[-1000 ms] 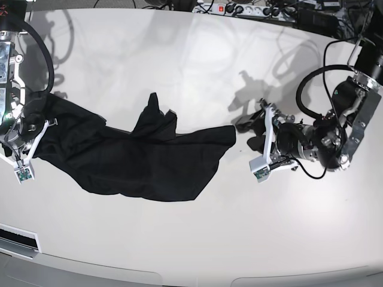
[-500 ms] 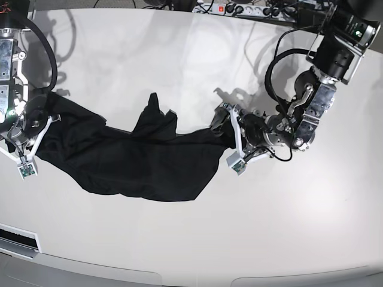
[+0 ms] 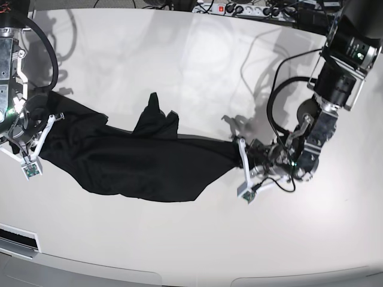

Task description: Layout the t-shirt on the table in an organized manner, then fold the t-shirt properly

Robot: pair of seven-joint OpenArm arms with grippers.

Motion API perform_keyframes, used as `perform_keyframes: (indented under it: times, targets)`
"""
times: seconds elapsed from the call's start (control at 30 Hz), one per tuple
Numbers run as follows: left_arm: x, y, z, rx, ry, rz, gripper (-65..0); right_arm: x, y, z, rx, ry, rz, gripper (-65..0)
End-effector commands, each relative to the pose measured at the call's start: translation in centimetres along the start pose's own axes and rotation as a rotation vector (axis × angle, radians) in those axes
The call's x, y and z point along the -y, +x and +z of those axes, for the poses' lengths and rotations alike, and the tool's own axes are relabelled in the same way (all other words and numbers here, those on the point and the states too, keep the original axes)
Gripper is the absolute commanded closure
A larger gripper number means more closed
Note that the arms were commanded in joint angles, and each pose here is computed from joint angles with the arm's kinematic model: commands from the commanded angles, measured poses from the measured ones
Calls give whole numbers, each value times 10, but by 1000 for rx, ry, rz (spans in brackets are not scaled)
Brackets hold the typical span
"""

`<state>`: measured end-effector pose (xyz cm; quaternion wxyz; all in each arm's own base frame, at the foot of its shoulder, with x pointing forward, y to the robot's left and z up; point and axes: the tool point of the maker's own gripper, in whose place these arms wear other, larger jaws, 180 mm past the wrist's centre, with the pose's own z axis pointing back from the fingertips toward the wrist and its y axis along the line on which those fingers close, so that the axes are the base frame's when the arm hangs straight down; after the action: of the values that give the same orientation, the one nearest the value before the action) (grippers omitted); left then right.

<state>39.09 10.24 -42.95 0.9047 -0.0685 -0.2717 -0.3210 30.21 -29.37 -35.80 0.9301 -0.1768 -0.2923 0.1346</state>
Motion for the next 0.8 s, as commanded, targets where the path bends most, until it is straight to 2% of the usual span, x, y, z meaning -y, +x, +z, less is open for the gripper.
perform_keyframes:
  times: [0.0,0.07,0.1,0.2,0.37,0.6,0.63,0.67,0.77]
  targets:
    - [-10,30,9,73,13,-2,0,20,14,5,44,-65,-14,-169]
    - [-14,42,13,101,14,2,0,28,15,6,46,-101,-24,-305]
    - [-16,47,15,112,15,1,0,30,15,6,45,-105,-24,-334]
    - [-19,54,17,133,22,-3,0,20,14,6,44,-33,3,-333]
    - [-18,54,17,133,21,-2,0,-42,14,14,60,309,79,-332]
    - [-19,54,17,137,21,-2,0,-74,16,28,94,501,133,-332]
    - [-18,54,17,137,21,-2,0,-70,16,27,87,482,126,-332]
    - [-18,54,17,137,21,-2,0,-60,15,22,72,421,99,-332]
    - [-18,54,17,137,21,-2,0,-13,14,8,42,149,11,-332]
